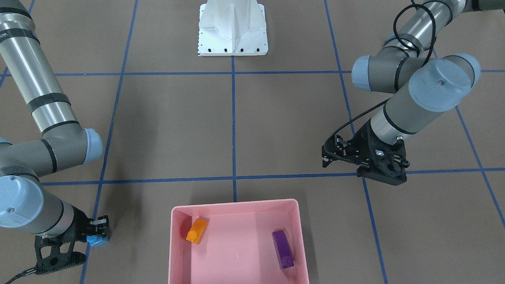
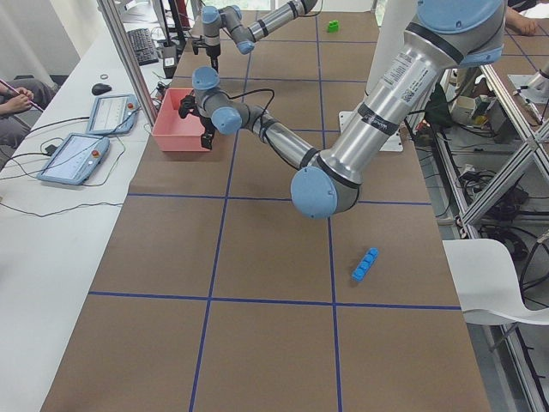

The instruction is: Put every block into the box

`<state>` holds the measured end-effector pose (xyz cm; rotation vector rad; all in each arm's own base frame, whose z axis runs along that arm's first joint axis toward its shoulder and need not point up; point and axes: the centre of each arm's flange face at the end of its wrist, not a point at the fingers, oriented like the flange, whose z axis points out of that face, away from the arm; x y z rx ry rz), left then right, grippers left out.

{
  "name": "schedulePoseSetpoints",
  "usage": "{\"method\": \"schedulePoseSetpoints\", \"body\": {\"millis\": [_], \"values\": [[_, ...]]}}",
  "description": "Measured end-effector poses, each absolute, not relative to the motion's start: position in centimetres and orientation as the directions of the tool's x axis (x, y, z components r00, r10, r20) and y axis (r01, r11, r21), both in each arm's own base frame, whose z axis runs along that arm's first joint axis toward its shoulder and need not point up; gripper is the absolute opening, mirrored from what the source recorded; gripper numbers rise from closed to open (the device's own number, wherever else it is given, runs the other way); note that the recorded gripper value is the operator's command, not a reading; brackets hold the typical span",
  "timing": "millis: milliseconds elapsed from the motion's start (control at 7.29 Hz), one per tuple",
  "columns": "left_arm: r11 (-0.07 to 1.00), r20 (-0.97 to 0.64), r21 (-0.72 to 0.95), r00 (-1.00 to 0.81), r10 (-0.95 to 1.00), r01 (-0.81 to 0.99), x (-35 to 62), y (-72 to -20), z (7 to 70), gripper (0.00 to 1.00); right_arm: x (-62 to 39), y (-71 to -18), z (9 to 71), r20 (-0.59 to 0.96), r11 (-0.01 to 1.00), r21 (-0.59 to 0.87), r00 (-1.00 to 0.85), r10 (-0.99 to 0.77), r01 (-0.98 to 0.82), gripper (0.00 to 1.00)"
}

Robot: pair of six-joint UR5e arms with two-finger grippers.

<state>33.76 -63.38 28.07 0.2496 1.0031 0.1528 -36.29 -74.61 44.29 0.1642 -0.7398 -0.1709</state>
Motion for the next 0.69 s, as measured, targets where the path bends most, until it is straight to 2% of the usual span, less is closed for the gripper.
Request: {"method": "schedulePoseSetpoints", "body": {"millis": [274,686], "values": [[0.961,-0.814,0.275,0.529,0.239,-0.010,33.7,-63.2,28.1,1.00,-35.9,-75.0,43.7,0.660,0.977,0.198,0.727,-0.188,0.073,0.00],[0.960,-0.820,0.278,0.515,0.252,-0.027,31.9,-60.5,30.0,1.00,-34.8,-77.8,36.1,0.723,0.985,0.044,0.686,0.086,-0.169,0.00]]}}
